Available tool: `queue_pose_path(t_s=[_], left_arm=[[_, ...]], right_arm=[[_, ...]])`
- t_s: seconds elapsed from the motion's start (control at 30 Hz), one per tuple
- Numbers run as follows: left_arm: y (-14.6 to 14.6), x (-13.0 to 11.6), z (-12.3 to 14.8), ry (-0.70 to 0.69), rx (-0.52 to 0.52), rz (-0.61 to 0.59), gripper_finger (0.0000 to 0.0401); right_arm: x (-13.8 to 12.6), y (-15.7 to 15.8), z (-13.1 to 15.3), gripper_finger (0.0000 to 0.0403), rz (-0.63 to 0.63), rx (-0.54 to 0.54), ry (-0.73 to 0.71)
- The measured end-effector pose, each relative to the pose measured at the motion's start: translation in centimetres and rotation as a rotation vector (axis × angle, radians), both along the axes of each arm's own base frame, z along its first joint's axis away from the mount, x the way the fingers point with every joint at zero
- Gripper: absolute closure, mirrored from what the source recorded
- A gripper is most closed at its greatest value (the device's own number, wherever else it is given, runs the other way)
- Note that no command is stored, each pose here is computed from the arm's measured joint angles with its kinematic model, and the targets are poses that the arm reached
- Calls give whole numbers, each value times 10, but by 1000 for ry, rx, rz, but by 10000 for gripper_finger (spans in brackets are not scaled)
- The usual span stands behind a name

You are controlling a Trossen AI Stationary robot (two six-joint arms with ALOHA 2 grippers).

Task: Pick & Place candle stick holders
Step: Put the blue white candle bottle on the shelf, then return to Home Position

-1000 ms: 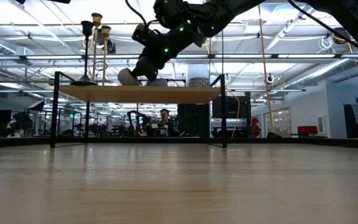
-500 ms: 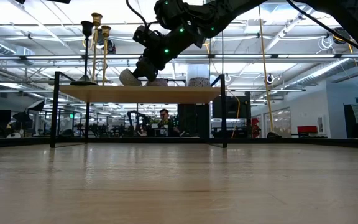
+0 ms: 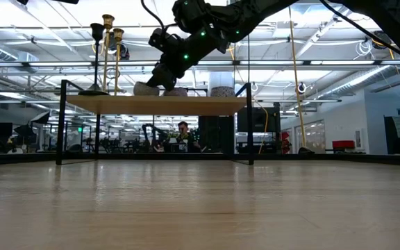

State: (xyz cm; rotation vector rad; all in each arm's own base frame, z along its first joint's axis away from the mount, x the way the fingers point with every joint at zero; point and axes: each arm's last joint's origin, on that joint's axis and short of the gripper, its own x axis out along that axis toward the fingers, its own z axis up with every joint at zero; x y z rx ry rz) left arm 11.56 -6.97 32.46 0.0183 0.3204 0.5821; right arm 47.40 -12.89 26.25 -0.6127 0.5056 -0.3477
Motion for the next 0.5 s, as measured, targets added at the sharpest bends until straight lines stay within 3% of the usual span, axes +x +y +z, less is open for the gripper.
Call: queue_pose_path(t_s=[0.5], left_arm=[[0, 0, 0, -10, -14, 5, 382]], right_arm=[[0, 3, 3, 258, 2, 10, -14]])
